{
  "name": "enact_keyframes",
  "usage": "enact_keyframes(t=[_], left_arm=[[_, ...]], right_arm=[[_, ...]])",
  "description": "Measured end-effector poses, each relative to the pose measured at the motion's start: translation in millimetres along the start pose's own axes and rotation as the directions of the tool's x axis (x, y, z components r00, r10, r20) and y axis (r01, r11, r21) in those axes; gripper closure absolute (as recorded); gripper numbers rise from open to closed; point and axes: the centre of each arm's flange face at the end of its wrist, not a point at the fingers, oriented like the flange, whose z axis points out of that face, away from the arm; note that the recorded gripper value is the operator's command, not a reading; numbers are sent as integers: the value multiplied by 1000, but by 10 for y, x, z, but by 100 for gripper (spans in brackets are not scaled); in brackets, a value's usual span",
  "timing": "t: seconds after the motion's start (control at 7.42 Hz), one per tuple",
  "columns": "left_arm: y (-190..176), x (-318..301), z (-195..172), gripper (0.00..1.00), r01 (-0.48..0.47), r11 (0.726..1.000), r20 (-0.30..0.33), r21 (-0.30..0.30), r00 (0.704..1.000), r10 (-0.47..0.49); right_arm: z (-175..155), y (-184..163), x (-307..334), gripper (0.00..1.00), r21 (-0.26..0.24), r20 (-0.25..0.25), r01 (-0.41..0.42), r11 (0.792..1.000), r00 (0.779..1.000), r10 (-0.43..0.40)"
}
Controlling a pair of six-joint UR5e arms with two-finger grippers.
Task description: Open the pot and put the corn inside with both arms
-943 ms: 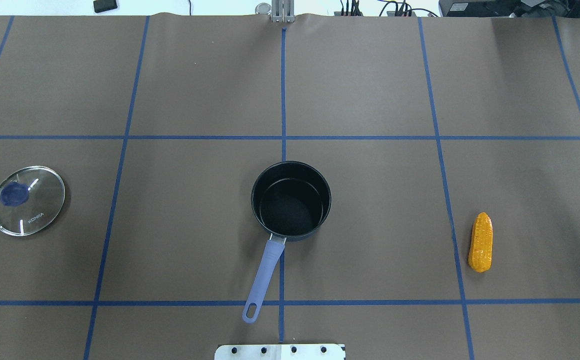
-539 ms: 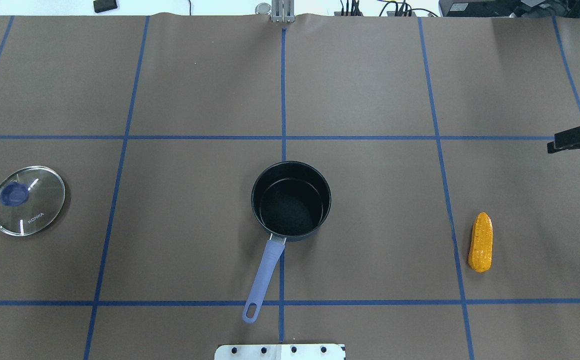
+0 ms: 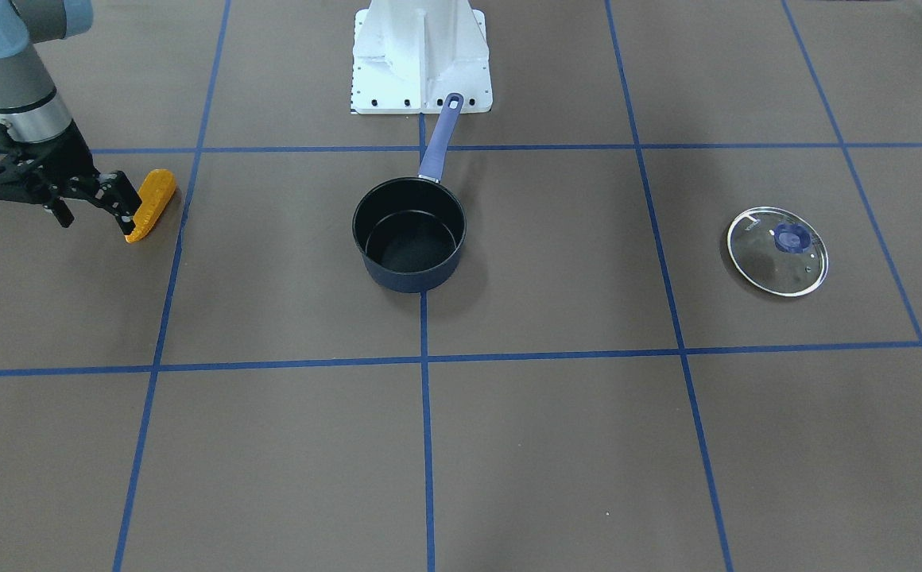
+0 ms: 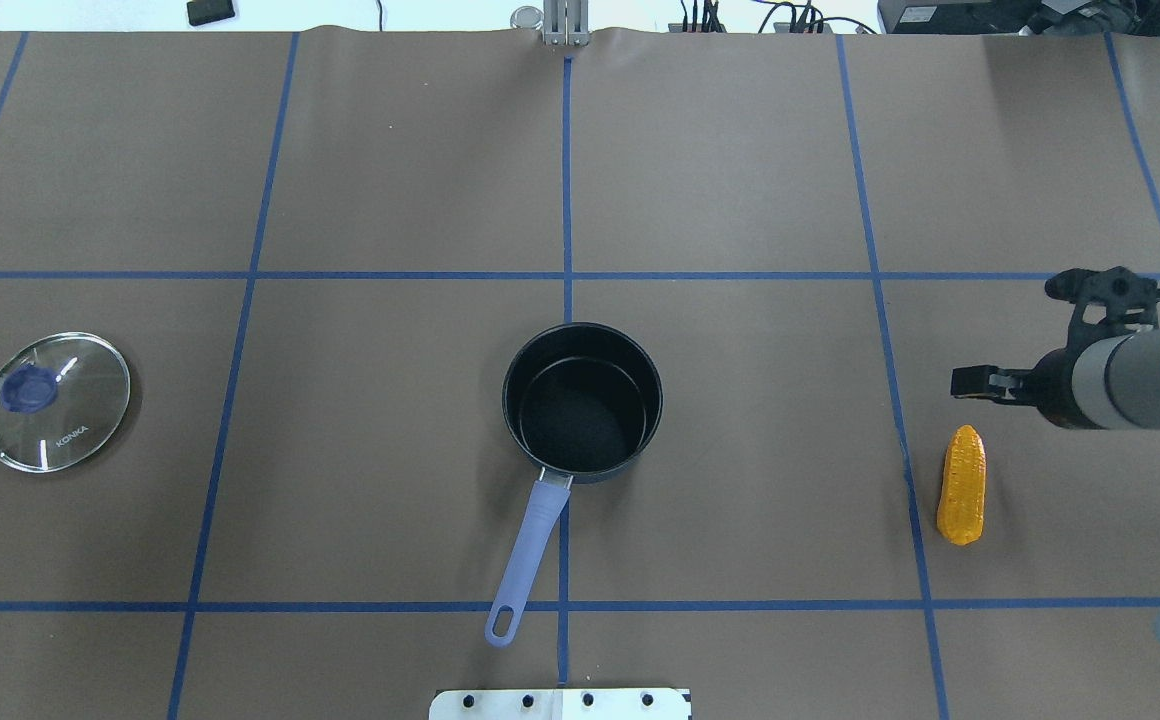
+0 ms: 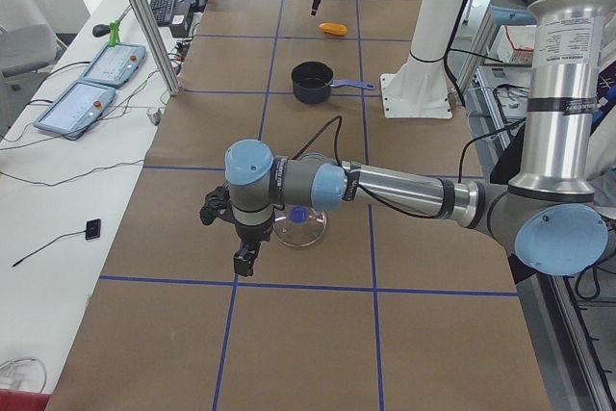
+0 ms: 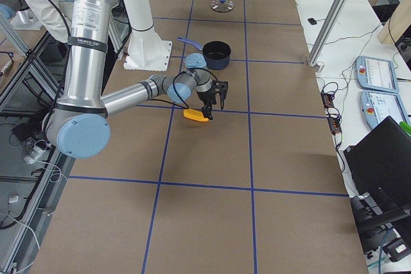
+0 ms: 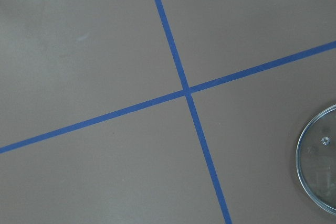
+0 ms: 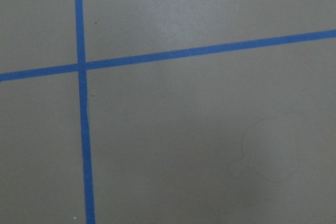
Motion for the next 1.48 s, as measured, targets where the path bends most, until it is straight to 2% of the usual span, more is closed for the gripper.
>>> enact_keyframes(t=[0.4,0.54,0.67,0.81,1.08,1.21,1.48], left_arm=[[4,-5,2,1,2,1000,-1,-1,1000,-2],[4,-1,-1,1,0,1000,-1,1,1000,0],[5,1,-3,1,-2,1000,-1,3,1000,2],[5,6,-3,1,-3,1000,-5,5,1000,3],[44,18,18,1,1,1000,-33,9,999,-1],[58,22,26,1,2,1000,-40,9,999,-2],[72,20,35,1,4,1000,-45,8,999,-4]], right_arm=[[288,633,-218,0,39,-41,41,998,998,-39],[342,762,-152,7,42,-64,59,997,996,-57],[381,847,-62,67,45,-87,75,996,994,-71],[402,895,-15,100,49,-100,86,995,992,-80],[392,920,-39,100,52,-96,91,995,992,-85],[343,913,-111,100,55,-79,89,995,993,-85],[173,866,-486,100,66,1,80,995,997,-80]])
